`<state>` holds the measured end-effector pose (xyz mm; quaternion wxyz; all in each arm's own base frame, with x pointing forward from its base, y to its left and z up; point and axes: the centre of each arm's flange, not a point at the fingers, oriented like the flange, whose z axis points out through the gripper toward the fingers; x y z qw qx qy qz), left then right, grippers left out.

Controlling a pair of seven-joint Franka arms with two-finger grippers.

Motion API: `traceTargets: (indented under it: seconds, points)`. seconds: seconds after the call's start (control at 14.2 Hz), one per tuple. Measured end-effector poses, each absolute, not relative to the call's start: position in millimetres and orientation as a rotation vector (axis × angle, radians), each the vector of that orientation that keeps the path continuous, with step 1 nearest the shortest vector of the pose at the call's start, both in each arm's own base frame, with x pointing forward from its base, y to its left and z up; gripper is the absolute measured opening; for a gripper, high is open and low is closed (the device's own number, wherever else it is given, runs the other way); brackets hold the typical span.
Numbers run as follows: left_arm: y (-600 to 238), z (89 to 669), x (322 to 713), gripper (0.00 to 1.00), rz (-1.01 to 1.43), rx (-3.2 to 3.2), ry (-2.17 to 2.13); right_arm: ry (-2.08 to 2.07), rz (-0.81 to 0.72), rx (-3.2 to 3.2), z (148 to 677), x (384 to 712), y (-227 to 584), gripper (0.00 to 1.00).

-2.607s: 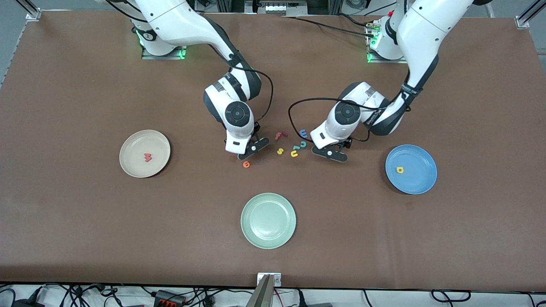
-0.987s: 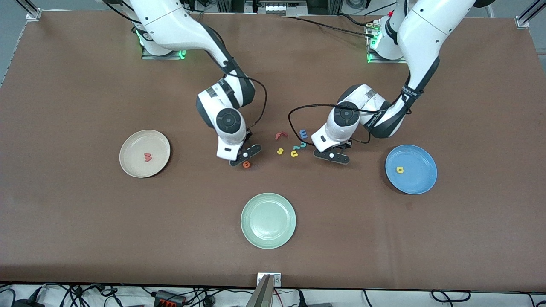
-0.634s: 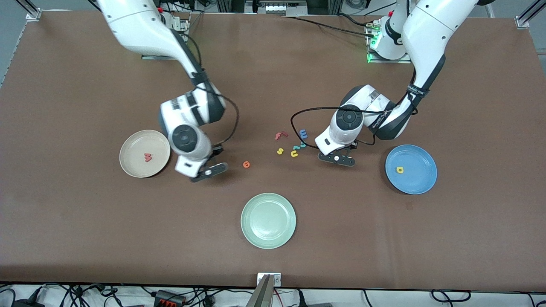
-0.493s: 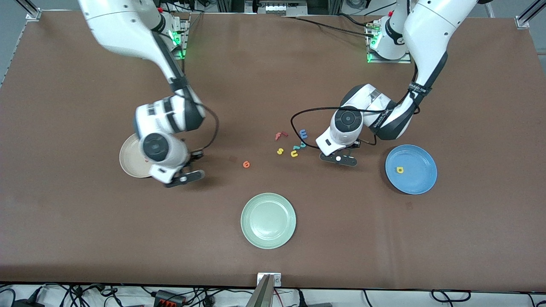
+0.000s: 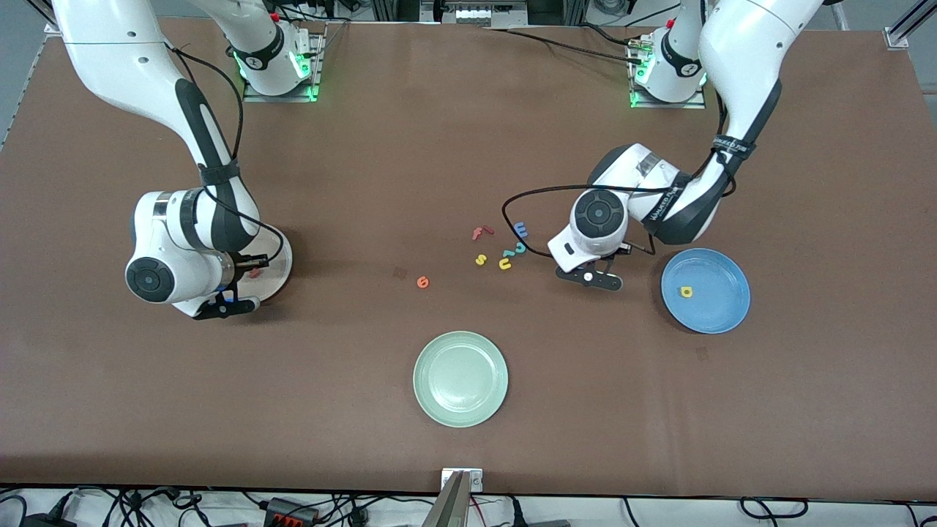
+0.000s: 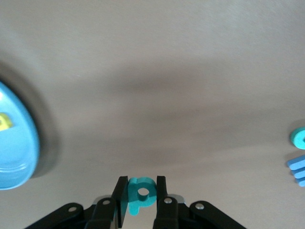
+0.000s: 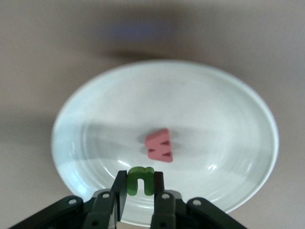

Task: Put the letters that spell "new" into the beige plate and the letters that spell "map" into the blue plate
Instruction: 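Place the n on the beige plate while the left gripper places the p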

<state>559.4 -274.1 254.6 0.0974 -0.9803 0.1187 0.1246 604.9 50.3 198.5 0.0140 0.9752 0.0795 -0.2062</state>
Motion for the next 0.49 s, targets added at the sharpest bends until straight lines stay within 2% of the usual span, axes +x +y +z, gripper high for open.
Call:
traceTargets:
  seconds: [0.14,0.35,0.49]
  points:
    - [-244,259,574,0.28,0.398,-2.897,0.361,0.267,-0.678,3.031,190,596,58,0.27]
    - [-156,261,606,0.28,0.438,-2.924,0.408,0.290,-0.689,3.028,187,592,66,0.27]
    - [-105,261,620,0.28,0.436,-2.931,0.415,0.289,-0.671,3.033,188,593,67,0.40]
